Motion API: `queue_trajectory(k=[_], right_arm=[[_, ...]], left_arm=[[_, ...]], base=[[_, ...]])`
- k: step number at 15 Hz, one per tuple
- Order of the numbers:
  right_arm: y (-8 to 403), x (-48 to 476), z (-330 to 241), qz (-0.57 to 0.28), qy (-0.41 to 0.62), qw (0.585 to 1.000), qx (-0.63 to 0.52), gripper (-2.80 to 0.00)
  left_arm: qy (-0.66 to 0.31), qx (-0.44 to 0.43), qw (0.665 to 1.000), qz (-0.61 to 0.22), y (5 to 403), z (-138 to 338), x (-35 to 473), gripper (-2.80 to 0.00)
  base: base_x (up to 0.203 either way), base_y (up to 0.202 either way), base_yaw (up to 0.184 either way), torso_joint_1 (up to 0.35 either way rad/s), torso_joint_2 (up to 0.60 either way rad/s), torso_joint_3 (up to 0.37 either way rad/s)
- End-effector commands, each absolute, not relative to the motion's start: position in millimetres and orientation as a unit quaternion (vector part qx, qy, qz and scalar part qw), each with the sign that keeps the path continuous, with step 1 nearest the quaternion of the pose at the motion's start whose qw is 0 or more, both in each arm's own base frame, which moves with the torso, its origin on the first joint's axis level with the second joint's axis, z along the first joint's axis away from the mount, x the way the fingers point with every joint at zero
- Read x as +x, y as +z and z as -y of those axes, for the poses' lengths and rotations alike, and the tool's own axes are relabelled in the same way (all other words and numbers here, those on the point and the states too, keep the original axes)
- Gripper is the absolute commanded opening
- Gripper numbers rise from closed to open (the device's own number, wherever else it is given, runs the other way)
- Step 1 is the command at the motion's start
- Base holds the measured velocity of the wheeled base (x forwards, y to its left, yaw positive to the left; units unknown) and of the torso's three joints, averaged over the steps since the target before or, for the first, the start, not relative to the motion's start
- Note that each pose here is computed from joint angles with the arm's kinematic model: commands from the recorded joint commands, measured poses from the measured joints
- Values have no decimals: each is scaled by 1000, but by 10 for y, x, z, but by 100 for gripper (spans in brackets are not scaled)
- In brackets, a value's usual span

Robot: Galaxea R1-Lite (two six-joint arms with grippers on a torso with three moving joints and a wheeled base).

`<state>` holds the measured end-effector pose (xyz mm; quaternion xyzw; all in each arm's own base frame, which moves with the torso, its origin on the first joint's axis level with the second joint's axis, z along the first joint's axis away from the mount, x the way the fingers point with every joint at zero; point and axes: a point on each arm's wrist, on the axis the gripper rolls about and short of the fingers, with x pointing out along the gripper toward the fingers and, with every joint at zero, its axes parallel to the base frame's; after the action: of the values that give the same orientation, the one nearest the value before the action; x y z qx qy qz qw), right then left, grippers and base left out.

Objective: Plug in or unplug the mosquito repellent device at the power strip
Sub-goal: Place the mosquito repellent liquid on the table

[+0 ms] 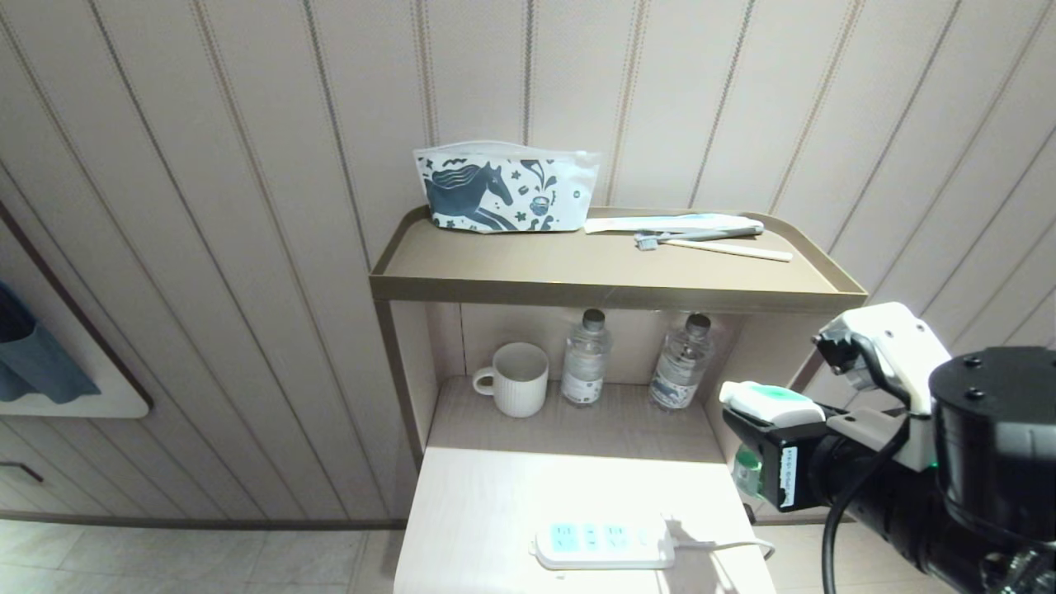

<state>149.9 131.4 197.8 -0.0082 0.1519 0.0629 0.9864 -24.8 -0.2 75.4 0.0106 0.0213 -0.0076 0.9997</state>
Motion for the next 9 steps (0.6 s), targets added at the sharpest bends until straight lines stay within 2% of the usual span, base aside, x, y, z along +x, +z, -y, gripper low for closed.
queue_trajectory(k=[1,8,9], right_arm=[[1972,1519,-1316,-152,58,987,-8,-280],[1961,1524,-1320,-154,56,986,-8,-280],[1962,1523,-1319,-154,56,987,-8,-280]], left_arm=[[-8,11,1000,-21,753,2,-248,-280],[-7,11,1000,-21,753,2,-248,-280],[-8,11,1000,-21,753,2,-248,-280]], base=[[0,0,0,0,0,0],[0,0,0,-2,4,3],[0,0,0,-122,262,134]])
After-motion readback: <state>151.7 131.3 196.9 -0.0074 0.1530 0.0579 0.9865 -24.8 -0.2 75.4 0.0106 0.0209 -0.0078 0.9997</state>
